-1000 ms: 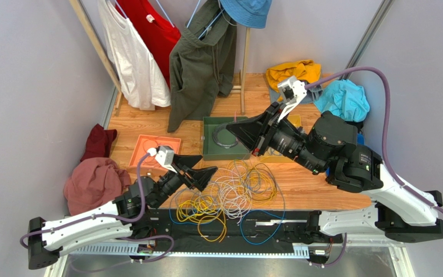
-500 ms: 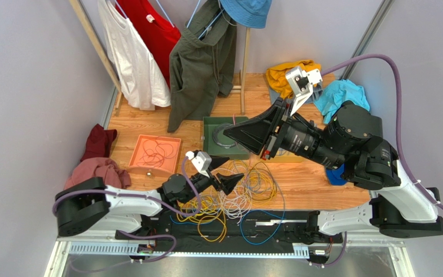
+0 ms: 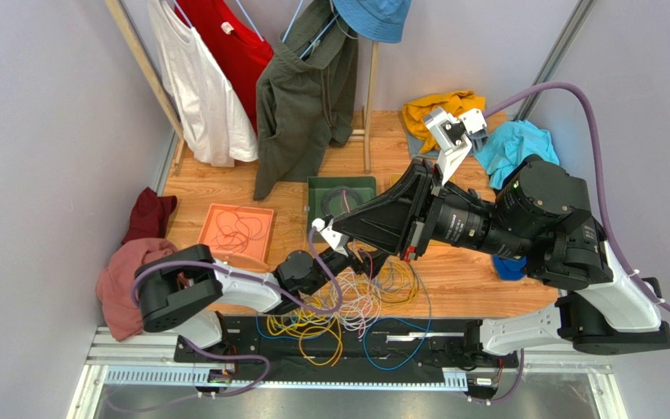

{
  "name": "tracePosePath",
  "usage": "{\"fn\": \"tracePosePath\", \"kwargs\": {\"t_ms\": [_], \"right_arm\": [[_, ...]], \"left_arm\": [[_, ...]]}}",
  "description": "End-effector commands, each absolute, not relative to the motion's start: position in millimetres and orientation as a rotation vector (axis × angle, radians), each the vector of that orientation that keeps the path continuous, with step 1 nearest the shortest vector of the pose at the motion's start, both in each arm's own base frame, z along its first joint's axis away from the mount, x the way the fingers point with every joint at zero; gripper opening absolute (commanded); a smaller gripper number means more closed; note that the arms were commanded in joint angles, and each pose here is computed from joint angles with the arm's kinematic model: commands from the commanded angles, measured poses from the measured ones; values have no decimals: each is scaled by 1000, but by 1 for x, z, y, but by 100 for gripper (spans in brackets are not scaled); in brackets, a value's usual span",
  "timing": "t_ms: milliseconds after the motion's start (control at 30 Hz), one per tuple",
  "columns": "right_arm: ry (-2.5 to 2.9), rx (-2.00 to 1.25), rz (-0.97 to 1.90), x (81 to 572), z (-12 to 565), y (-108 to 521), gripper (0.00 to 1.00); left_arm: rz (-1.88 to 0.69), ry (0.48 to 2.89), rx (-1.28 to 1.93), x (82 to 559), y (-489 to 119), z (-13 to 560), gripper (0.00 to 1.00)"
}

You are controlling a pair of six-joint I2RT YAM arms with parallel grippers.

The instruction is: Untangle the cables

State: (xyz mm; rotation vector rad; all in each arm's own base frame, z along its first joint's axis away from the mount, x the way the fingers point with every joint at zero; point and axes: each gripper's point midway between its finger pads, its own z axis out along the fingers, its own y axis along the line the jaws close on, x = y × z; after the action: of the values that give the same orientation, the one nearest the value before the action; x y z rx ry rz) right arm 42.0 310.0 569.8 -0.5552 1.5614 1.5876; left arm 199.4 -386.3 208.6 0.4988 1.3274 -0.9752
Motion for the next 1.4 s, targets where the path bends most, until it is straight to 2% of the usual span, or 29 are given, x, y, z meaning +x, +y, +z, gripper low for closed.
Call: {"fn": "tracePosePath", "kwargs": {"t_ms": [0, 33, 67, 167, 200, 233, 433, 467, 533, 567, 600, 633, 667, 700, 767, 800, 867, 900, 1033, 1100, 1367], "right_arm": [[1501, -550, 1660, 30, 589, 288, 0], [1497, -551, 1663, 29, 589, 286, 0], [1495, -551, 1665, 28, 589, 285, 0], [1470, -545, 1681, 26, 593, 274, 0], [1476, -546, 1682, 26, 591, 275, 0], [1477, -545, 1683, 25, 590, 273, 0], [1483, -489, 1592, 38, 575, 250, 0], [1474, -462, 1574, 42, 574, 240, 0], [1497, -455, 1512, 49, 557, 239, 0], [1493, -422, 1482, 55, 555, 230, 0], [1506, -413, 1453, 59, 547, 229, 0], [1513, -410, 1417, 64, 540, 228, 0], [1539, -391, 1365, 72, 525, 230, 0], [1545, -387, 1340, 75, 518, 231, 0], [1572, -392, 1269, 84, 496, 241, 0], [1582, -392, 1249, 87, 490, 245, 0], [1604, -415, 1187, 95, 474, 261, 0], [1628, -427, 1148, 99, 461, 269, 0], [1672, -460, 975, 120, 430, 297, 0], [1704, -487, 900, 133, 410, 318, 0], [1810, -570, 845, 173, 353, 399, 0]], "left_arm": [[-1021, 1165, 375, 211, -386, 254, 81], [-1037, 1176, 371, 212, -387, 252, 70], [-1031, 1196, 373, 216, -389, 243, 65], [-1028, 1226, 341, 225, -388, 229, 30], [-1011, 1240, 310, 230, -385, 226, 2], [-1008, 1259, 286, 233, -383, 222, 0], [-989, 1249, 264, 222, -350, 234, 0], [-1004, 1197, 234, 216, -335, 260, 0], [-935, 1284, 262, 215, -321, 254, 0], [-967, 1230, 211, 206, -298, 300, 0], [-814, 1485, 330, 209, -294, 251, 0], [-819, 1480, 293, 209, -286, 300, 0], [-720, 1600, 349, 202, -264, 291, 0], [-721, 1568, 300, 201, -249, 339, 0], [-629, 1667, 338, 192, -222, 343, 0], [-645, 1640, 287, 189, -207, 381, 0], [-587, 1738, 301, 182, -190, 377, 0], [-610, 1726, 270, 177, -181, 399, 0], [-612, 1794, 233, 167, -163, 396, 0], [-570, 1845, 220, 166, -158, 375, 0], [-455, 1968, 183, 177, -149, 310, 0]]}}
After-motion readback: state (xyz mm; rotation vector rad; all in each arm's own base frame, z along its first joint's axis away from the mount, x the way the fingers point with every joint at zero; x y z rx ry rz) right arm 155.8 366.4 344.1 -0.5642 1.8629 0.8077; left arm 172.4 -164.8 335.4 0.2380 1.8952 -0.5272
